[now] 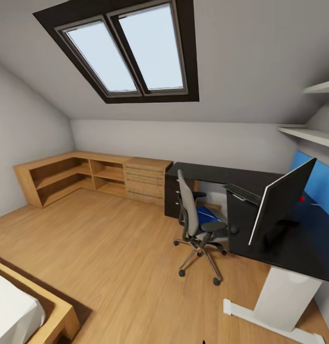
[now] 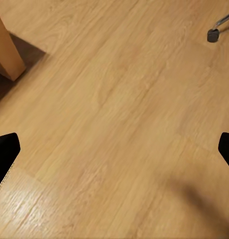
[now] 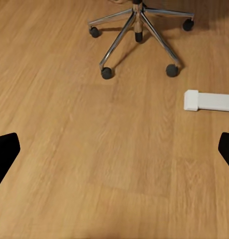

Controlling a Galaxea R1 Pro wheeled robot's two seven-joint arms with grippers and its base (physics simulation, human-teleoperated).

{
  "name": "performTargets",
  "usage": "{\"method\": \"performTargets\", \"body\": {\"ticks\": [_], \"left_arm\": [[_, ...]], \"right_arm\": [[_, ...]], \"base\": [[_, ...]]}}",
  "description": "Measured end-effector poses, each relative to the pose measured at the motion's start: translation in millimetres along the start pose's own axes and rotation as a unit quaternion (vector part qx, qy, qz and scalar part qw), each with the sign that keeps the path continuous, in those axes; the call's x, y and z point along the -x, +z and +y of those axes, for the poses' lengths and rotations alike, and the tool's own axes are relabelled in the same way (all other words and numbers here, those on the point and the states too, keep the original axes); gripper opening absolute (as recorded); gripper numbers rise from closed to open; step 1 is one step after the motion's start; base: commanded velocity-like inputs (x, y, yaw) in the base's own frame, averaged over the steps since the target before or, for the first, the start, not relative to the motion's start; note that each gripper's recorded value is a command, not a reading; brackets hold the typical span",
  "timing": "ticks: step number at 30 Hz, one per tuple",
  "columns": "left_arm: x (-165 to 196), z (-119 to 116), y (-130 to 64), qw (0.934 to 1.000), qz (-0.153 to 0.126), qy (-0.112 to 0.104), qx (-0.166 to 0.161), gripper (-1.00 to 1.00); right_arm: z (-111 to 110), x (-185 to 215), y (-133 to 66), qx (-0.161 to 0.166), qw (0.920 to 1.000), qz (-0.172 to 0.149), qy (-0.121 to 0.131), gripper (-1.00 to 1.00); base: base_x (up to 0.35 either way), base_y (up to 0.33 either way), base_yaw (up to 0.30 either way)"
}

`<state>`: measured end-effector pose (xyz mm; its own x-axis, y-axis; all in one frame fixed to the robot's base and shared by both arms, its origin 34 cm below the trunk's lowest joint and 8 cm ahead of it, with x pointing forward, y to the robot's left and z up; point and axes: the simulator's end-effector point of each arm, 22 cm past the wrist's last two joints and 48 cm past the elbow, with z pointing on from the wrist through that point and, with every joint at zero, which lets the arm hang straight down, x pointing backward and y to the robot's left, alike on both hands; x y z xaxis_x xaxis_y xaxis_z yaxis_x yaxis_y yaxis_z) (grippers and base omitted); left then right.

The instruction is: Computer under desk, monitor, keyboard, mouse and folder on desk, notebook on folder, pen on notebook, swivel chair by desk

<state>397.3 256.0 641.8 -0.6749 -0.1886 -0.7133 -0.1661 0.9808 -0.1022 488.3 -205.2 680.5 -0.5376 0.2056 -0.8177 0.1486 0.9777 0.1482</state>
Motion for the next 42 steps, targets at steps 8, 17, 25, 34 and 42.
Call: {"method": "performTargets", "body": {"ticks": [8,17,25,34,42], "left_arm": [[1,1,0.4,1.0000,-0.001,-0.004,0.003,1.00],[-1,1,0.1,1.0000,0.002,-0.002,0.002,1.00],[-1,2,-0.1,1.0000,0.002,-0.002,0.002,1.00],[-2,-1,0.2,1.0000,0.003,-0.001,-0.001,1.00],[-1,0,0.1,1.0000,0.002,0.000,0.000,1.00]], "right_arm": [[10,-1,-0.5,0.019,0.9996,0.001,-0.022,1.00],[22,-11,-4.5,0.046,0.9972,0.011,-0.059,1.00],[22,-12,-4.6,0.046,0.9971,0.012,-0.059,1.00],[20,-11,-4.0,0.043,0.9974,0.012,-0.057,1.00],[20,-11,-4.1,0.044,0.9973,0.011,-0.058,1.00]], "base": [[0.113,0.051,-0.259],[0.308,0.103,-0.219],[0.320,0.156,-0.025],[0.232,0.127,-0.038],[0.115,0.184,-0.247]]}}
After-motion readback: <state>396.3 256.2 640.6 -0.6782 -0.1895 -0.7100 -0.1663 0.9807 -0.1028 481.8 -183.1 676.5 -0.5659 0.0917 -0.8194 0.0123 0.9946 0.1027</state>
